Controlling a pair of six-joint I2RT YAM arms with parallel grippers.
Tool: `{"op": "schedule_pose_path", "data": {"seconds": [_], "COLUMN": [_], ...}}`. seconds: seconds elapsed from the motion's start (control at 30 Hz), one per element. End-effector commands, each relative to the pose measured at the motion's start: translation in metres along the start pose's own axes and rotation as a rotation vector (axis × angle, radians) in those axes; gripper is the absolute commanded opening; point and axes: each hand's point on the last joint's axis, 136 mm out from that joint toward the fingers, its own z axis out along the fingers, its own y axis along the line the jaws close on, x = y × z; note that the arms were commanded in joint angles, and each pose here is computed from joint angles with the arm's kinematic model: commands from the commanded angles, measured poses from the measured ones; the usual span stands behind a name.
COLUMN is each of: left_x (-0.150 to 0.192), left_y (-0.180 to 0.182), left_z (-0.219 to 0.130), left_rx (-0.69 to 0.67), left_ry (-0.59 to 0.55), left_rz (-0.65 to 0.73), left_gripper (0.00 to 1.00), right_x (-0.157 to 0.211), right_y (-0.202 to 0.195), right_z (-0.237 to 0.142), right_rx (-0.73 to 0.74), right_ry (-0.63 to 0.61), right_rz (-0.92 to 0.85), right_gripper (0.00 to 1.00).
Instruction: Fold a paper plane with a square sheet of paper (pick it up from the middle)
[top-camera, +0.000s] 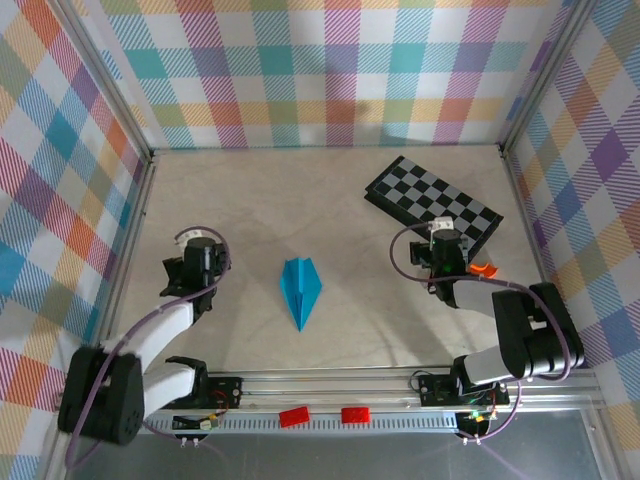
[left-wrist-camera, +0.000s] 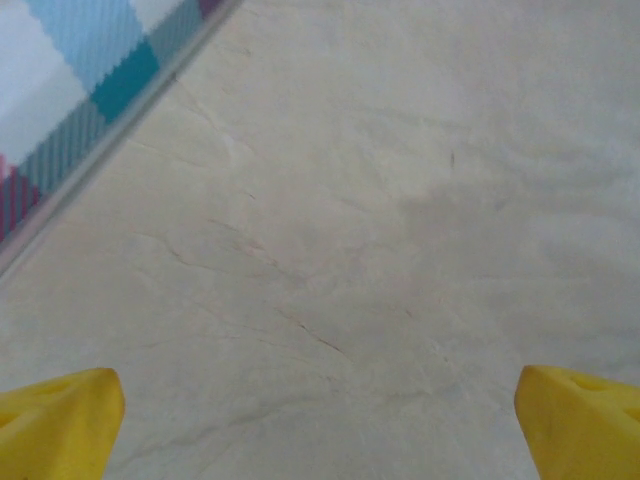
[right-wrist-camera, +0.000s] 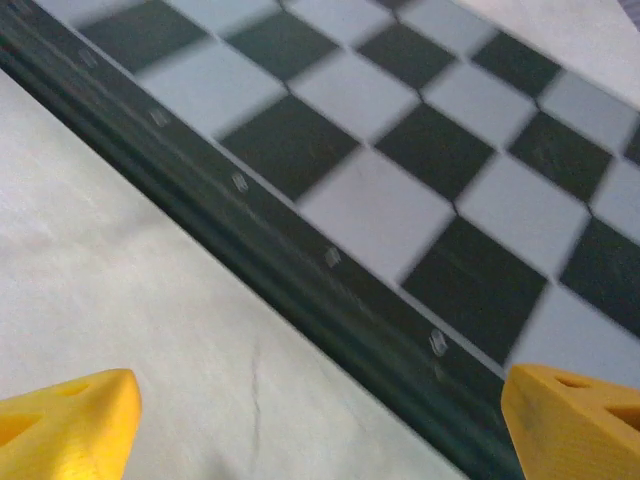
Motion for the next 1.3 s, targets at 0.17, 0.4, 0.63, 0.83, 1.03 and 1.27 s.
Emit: {"op": "schedule_pose_path", "data": {"seconds": [0.17, 0.4, 0.63, 0.83, 1.03, 1.27], "left_x": [-0.040, -0.021, -0.021, -0.020, -0.020, -0.020], "left_y": [-0.028, -0.053, -0.049, -0.057, -0.058, -0.058], "left_z": [0.028, 0.052, 0.054, 0.055, 0.055, 0.055], "left_rx": [0.142, 0.308, 0.266, 0.301, 0.303, 0.303], "left_ry": [-0.244, -0.227, -0.205, -0.192, -0.189, -0.191], "left_rz": [-0.042, -0.032, -0.031, -0.007, -0.004, -0.005], "left_gripper": [1.00, 1.00, 1.00, 1.00, 1.00, 1.00], "right_x": [-0.038, -0.032, -0.031, -0.032, -0.032, -0.032], "right_y": [0.000, -0.013, -0.015, -0.015, -0.015, -0.015], "right_z": [0.002, 0.010, 0.011, 0.010, 0.010, 0.010], "right_rx": [-0.172, -0.130, -0.119, -0.118, -0.118, -0.117], "right_ry": [-0.215, -0.209, -0.207, -0.210, -0.210, -0.209], "right_rz": [0.107, 0.160, 0.167, 0.166, 0.165, 0.166], "right_gripper": [0.92, 0.99, 0.99, 0.99, 0.99, 0.99]}}
